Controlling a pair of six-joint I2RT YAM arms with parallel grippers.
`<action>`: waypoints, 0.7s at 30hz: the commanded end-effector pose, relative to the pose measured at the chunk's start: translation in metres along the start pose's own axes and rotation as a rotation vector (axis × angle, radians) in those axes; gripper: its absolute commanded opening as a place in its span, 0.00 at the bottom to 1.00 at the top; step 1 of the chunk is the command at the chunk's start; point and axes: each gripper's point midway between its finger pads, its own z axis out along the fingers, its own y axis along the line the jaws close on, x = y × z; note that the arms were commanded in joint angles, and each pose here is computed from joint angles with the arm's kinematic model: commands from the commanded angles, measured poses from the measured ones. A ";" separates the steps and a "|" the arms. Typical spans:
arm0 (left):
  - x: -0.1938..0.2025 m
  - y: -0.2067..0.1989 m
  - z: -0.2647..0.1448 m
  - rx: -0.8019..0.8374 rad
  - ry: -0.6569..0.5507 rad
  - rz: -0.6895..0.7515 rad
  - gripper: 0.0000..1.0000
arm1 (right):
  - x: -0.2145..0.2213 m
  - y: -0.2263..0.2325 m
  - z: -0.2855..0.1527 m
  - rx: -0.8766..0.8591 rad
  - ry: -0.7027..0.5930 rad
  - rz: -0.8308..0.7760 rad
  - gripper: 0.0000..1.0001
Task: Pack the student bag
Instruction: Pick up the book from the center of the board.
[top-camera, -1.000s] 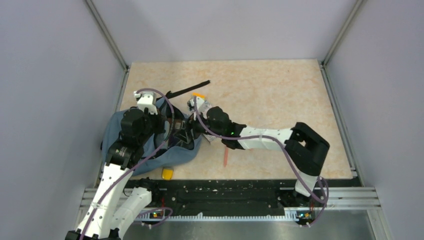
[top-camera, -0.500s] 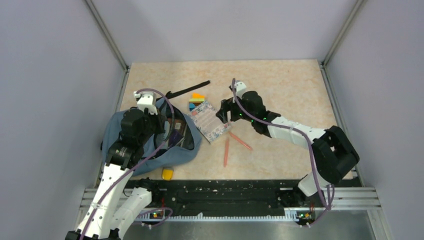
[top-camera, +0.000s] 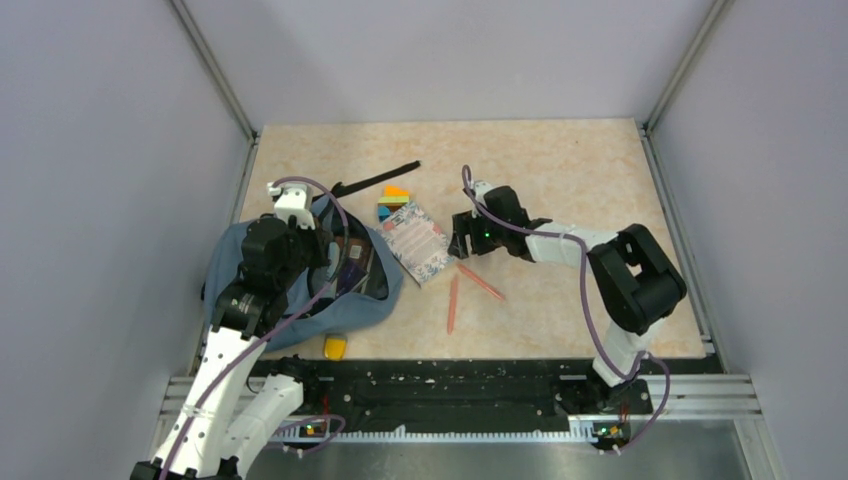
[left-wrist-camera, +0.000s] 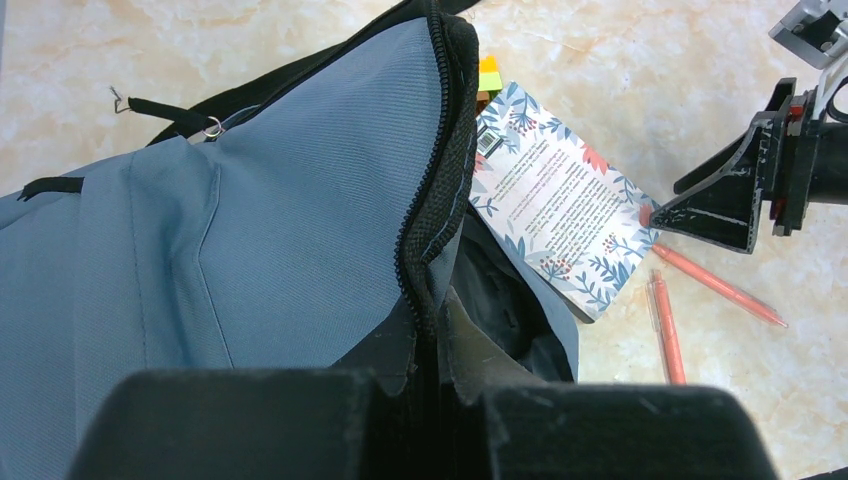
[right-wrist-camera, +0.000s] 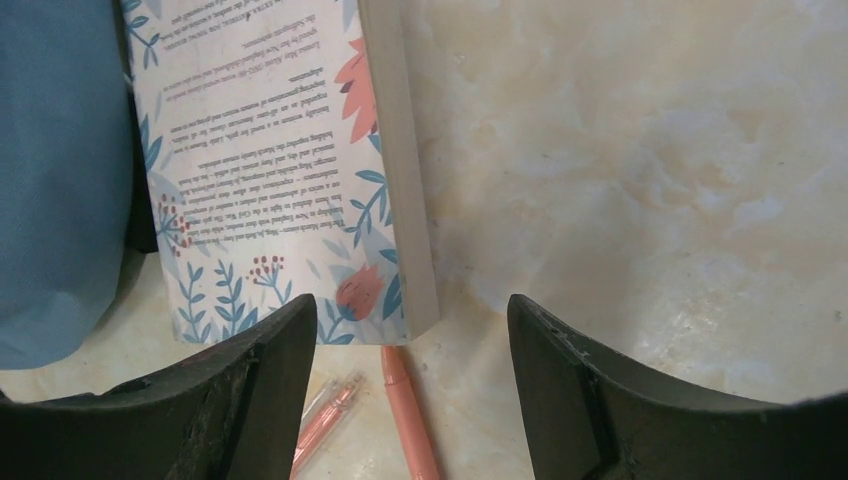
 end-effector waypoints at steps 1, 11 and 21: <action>-0.023 -0.011 0.001 0.052 -0.089 -0.014 0.00 | -0.025 0.020 -0.001 -0.096 -0.056 -0.001 0.68; -0.022 -0.011 0.002 0.049 -0.084 -0.014 0.00 | -0.013 0.033 0.007 -0.173 -0.003 0.051 0.65; -0.021 -0.009 0.002 0.042 -0.082 -0.012 0.00 | -0.022 0.058 -0.003 -0.298 -0.011 0.080 0.61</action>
